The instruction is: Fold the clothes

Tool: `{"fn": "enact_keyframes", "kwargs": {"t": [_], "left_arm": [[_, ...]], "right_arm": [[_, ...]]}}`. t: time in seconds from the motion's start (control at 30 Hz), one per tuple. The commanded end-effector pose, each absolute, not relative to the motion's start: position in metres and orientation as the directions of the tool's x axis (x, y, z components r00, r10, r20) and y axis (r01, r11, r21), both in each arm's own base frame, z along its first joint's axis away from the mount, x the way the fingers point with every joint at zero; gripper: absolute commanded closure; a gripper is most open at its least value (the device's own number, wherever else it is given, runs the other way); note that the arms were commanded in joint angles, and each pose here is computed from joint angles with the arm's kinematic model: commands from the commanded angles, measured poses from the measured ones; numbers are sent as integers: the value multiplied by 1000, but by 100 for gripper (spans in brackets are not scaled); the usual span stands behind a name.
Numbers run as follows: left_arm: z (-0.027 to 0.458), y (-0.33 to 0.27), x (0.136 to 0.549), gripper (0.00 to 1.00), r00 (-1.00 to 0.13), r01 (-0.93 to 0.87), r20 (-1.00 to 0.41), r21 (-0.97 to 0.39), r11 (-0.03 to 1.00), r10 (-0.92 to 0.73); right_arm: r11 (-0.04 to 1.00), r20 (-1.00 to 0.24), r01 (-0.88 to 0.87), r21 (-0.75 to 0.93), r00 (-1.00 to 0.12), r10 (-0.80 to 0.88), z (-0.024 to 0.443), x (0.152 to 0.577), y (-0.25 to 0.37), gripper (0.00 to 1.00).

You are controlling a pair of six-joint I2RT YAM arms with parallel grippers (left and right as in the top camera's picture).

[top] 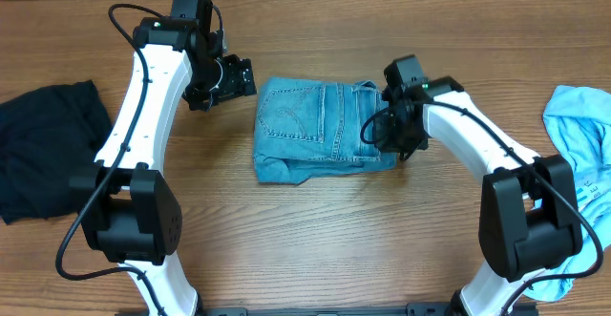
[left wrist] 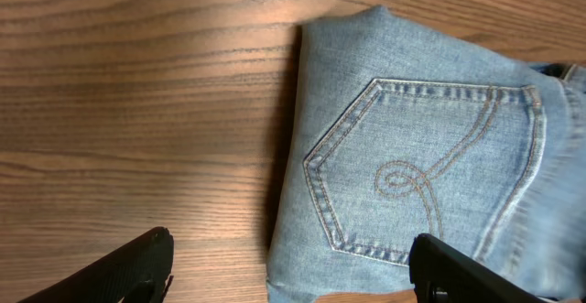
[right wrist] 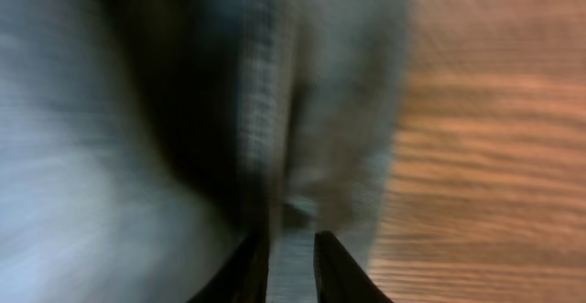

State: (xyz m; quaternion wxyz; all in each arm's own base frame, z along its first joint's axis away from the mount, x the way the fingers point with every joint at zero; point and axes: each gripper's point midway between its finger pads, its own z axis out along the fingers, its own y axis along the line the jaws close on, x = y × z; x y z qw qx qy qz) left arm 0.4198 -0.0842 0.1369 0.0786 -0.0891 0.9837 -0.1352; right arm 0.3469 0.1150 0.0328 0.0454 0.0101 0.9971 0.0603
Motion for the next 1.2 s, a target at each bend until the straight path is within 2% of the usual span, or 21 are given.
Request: {"fn": "enact_keyframes", "kwargs": {"t": [0.0, 0.07, 0.2, 0.3, 0.37, 0.43, 0.47, 0.5, 0.53, 0.8, 0.87, 0.9, 0.97, 1.07, 1.17], "left_arm": [[145, -86, 415, 15, -975, -128, -144, -272, 954, -172], [144, -85, 412, 15, -976, -132, -131, -269, 954, -172], [144, -85, 412, 15, -978, -123, -133, -266, 956, -163], [143, -78, 414, 15, -975, -132, -147, -226, 965, -167], [142, -75, 414, 14, -974, -134, -150, -213, 968, -168], [143, -76, 414, 14, -974, -134, -151, -214, 968, -168], [143, -76, 415, 14, -973, -133, -155, -215, 968, -168], [143, -76, 416, 14, -973, -132, -159, -217, 967, -168], [143, -76, 417, 14, -973, -131, -161, -217, 967, -168], [143, -76, 416, 13, -973, -131, -160, -218, 967, -168], [143, -76, 416, 12, -973, -131, -159, -218, 967, -168], [143, -76, 416, 12, -973, -132, -158, -218, 967, -168], [142, -76, 413, 12, -975, -134, -147, -215, 967, -168], [142, -75, 410, 11, -978, -128, -136, -210, 969, -159], [142, -75, 410, 11, -979, -122, -139, -208, 970, -152]], "right_arm": [[990, -142, 142, -24, -980, 137, 8, 351, 76, 77], [989, -160, 150, -13, -976, 146, 2, 358, 75, 71], [990, -159, 140, -15, -978, 136, 23, 360, 75, 69], [989, -227, 147, 24, -963, 148, 82, 374, 80, 69], [979, -299, 93, 184, -943, 146, 135, 386, 106, 69], [886, -335, -124, 447, -941, 38, 175, 382, 160, 69], [773, -345, -248, 584, -938, -40, 192, 371, 189, 69], [656, -333, -308, 689, -939, -91, 201, 360, 210, 69], [614, -308, -303, 729, -946, -101, 200, 356, 217, 68], [515, -29, -98, 852, -990, -141, 99, 351, 236, 65], [575, 66, -18, 818, -990, -125, 55, 352, 230, 63], [647, 95, 7, 762, -990, -101, 28, 354, 219, 63], [831, 161, 90, 549, -987, 0, -27, 357, 178, 63], [905, 173, 113, 410, -984, 44, -48, 356, 145, 63], [912, 155, 117, 393, -986, 60, -41, 366, 136, 60]]}}
